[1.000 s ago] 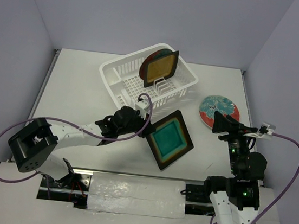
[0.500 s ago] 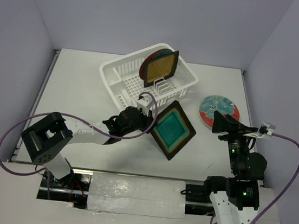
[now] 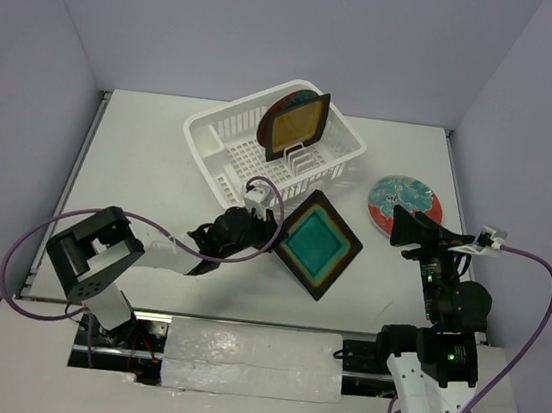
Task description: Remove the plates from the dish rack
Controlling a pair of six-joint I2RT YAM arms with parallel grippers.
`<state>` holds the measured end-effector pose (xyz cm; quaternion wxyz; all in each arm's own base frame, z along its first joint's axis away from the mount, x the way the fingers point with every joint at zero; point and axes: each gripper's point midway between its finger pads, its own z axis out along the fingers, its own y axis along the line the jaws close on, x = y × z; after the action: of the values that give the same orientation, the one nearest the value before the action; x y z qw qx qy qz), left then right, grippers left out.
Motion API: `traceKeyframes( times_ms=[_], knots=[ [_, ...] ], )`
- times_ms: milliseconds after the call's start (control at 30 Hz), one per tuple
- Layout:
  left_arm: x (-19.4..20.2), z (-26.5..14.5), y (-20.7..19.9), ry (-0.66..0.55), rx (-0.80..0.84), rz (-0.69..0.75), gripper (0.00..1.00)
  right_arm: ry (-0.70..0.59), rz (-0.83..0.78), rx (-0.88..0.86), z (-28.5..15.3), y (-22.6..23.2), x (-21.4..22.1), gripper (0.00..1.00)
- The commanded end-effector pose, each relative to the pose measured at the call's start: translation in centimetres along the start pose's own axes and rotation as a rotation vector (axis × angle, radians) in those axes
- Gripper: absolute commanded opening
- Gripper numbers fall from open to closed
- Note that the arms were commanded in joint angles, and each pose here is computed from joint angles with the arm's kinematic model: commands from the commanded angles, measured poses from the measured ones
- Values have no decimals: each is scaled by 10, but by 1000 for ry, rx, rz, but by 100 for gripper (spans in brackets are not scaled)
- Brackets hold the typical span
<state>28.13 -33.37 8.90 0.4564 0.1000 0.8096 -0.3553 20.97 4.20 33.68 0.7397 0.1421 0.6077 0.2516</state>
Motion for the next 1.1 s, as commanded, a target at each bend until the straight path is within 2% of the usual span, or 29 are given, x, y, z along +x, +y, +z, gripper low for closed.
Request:
traceKeyframes(
  times_ms=[0, 400, 800, 1067],
  knots=[
    [82, -15, 41, 253, -110, 144, 14, -52, -4, -49, -2, 13, -16, 71],
    [109, -9, 47, 299, -104, 127, 17, -67, -7, -50, -5, 12, -17, 72],
    [125, -16, 68, 335, -182, 122, 29, -72, -3, -60, -6, 14, -17, 72],
    [139, -17, 78, 364, -211, 121, 33, -69, -1, -62, -6, 13, -15, 72]
  ],
)
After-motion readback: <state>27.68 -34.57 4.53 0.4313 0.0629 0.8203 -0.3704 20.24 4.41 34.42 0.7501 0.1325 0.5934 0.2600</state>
